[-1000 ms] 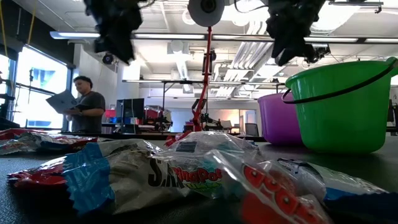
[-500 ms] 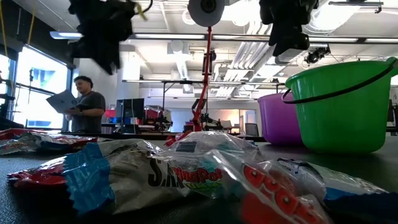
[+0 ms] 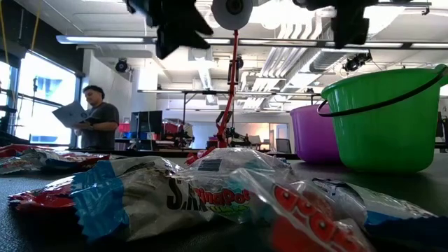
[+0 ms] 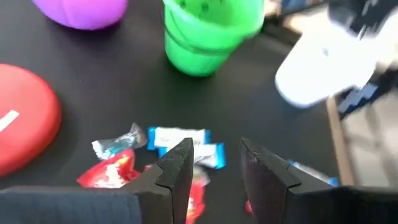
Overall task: Organize candy in baskets
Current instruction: Put the red candy into the white bucket
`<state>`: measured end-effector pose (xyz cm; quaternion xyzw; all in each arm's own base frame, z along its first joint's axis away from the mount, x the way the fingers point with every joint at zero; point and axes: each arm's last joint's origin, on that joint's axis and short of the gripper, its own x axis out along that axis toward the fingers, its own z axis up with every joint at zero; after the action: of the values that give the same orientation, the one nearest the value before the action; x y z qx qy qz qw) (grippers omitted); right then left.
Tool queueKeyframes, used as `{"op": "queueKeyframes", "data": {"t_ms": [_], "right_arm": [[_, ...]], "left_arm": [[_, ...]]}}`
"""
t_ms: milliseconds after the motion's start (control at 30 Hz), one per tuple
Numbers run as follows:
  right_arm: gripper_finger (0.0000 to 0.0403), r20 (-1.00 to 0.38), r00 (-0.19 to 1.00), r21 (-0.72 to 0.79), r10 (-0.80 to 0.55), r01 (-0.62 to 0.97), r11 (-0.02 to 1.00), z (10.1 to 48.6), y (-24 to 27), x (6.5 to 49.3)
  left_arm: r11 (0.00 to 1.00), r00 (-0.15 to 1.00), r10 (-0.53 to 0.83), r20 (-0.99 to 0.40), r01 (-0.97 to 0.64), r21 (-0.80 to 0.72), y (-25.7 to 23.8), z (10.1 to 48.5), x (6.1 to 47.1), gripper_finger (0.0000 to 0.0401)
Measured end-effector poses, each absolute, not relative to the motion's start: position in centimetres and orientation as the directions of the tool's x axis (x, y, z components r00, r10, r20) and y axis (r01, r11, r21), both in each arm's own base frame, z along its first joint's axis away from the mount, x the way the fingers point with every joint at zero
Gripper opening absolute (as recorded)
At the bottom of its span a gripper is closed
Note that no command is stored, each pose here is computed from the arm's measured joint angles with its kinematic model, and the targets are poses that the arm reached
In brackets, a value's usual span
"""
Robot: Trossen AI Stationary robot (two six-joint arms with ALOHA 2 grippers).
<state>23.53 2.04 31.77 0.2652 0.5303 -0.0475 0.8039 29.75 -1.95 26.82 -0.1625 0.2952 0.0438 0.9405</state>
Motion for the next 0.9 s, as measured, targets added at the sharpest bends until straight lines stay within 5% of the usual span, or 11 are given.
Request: {"op": "queueKeyframes", "data": {"t_ms": [167,400,633,900], "right_arm": [[0.0151,-0.906,0.354,0.369,0.233,0.387,0.845,31.5,3.9,22.7],[0.0151,-0.915,0.312,0.372,0.256,0.405,0.835,31.4,6.2,22.0],[0.0151,-0.916,0.304,0.374,0.263,0.407,0.833,31.4,7.1,21.7],[0.0151,-0.917,0.312,0.368,0.251,0.409,0.835,31.4,7.1,21.8]], "left_arm": [[0.961,0.759,0.004,-0.651,-0.183,-0.208,-1.5,24.0,31.2,0.0117],[0.852,0.643,0.116,-0.757,-0.457,-0.257,0.3,19.4,32.9,0.0117],[0.847,0.52,0.13,-0.844,-0.5,-0.178,1.3,15.9,33.3,0.0117],[0.847,0.511,0.128,-0.85,-0.502,-0.175,1.3,15.2,33.5,0.0118]]}}
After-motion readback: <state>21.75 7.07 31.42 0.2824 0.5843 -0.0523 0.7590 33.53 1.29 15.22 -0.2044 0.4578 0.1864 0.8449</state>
